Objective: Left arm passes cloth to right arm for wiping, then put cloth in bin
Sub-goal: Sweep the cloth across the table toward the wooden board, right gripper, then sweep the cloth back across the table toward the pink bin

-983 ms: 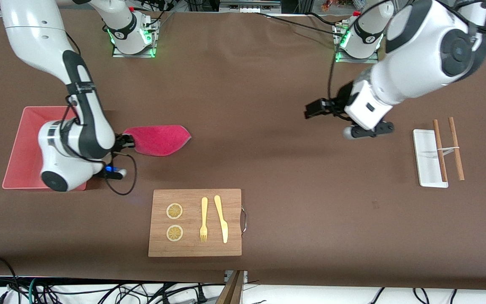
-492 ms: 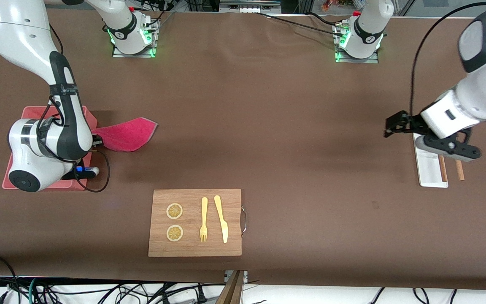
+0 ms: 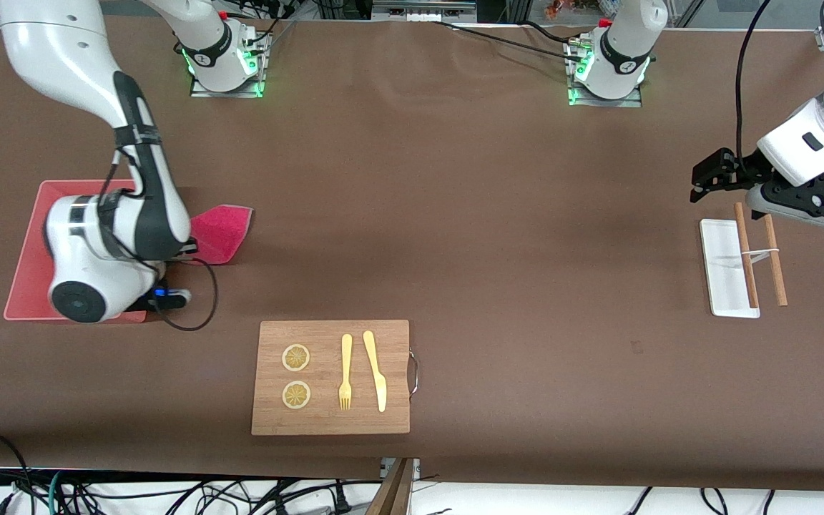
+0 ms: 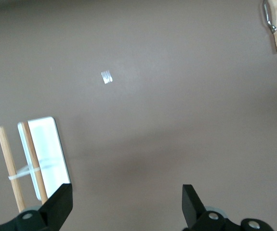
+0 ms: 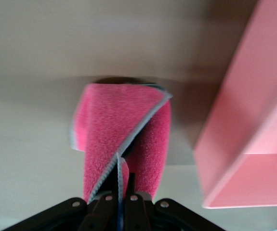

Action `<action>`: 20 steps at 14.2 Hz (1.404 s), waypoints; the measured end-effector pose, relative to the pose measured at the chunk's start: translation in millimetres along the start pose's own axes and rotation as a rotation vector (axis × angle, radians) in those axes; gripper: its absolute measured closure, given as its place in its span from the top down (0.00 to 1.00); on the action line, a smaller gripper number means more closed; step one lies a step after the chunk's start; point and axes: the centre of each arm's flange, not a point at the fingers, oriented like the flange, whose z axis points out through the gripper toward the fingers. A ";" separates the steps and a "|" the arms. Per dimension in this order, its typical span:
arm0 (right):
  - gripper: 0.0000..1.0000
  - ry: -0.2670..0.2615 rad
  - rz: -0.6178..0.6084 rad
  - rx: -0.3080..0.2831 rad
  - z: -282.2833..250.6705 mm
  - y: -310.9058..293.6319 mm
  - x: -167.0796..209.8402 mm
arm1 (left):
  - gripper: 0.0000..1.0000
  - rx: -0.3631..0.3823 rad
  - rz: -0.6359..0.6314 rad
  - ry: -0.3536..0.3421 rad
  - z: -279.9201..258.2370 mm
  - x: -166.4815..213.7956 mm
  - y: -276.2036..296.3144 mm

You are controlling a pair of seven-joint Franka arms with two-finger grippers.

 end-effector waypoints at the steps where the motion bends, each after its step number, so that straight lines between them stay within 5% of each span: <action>1: 0.02 0.015 0.019 0.014 -1.0 -17.6 0.3 | 1.00 -0.002 -0.020 -0.013 -0.1 -1.2 10.1; 12: 0.02 0.144 0.263 0.164 27.6 -210.8 1.9 | 1.00 0.061 -0.042 -0.006 -9.3 -1.6 24.7; 14: 0.02 0.152 0.308 0.233 23.2 -238.4 -4.8 | 1.00 0.060 -0.041 -0.012 -10.5 -2.8 25.6; 17: 0.02 0.166 0.336 0.319 -5.0 -254.7 -12.6 | 1.00 0.060 -0.041 -0.022 -10.3 -4.3 25.8; 20: 0.02 0.162 0.347 0.332 -20.7 -226.1 -5.7 | 1.00 0.060 -0.041 -0.023 -10.3 -4.4 26.0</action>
